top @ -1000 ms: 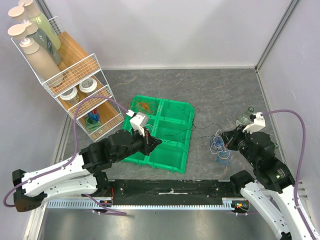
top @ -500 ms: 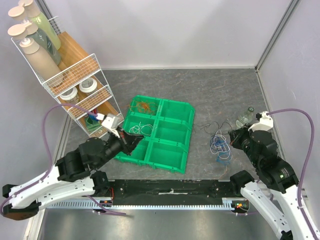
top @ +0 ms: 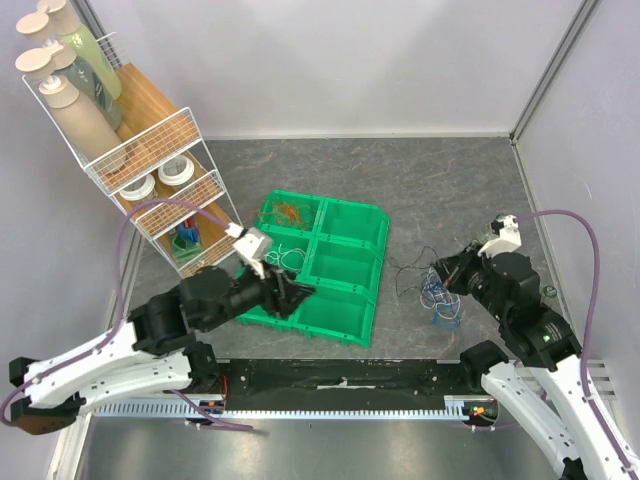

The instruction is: Untangle the cables

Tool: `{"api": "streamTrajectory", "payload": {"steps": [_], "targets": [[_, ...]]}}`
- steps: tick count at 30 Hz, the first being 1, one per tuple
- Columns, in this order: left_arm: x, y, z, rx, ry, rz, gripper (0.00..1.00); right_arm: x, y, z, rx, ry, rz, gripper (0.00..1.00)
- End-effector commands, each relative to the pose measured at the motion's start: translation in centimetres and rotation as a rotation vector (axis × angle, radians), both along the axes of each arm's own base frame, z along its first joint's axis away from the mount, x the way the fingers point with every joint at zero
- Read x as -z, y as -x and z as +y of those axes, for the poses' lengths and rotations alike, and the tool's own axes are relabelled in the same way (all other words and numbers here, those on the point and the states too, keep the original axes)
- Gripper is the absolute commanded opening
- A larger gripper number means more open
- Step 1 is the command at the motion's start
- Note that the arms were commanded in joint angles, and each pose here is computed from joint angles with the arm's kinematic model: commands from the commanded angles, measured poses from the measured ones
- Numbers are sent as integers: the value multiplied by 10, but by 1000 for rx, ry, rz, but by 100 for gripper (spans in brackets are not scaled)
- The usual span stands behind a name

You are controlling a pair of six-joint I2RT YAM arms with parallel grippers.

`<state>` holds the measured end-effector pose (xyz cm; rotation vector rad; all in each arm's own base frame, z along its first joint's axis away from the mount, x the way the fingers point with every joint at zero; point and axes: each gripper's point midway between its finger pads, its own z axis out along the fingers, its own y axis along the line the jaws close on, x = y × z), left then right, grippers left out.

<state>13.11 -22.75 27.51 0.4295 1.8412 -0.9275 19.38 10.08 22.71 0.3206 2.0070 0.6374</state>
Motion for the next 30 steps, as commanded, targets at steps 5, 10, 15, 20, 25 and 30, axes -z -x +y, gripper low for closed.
{"api": "streamTrajectory", "payload": {"steps": [5, 10, 15, 20, 25, 30], "targets": [[-28, -2, -95, 254, 22, -71, 89, -52, 8, 53, -213, -265, -43, 0], [-30, -15, -141, 296, -2, -48, 88, -79, 16, 65, -285, -346, -70, 0], [-56, -22, -156, 303, 24, -88, 80, -108, 24, 67, -323, -368, -119, 0], [-102, -19, -149, 328, 100, -248, 82, -123, 28, 72, -391, -334, -156, 0], [-98, -23, -158, 375, -9, -258, 92, -142, 38, 77, -469, -315, -208, 0], [-75, -5, -181, 544, -68, -203, 75, -160, 44, 76, -490, -315, -250, 0]]}}
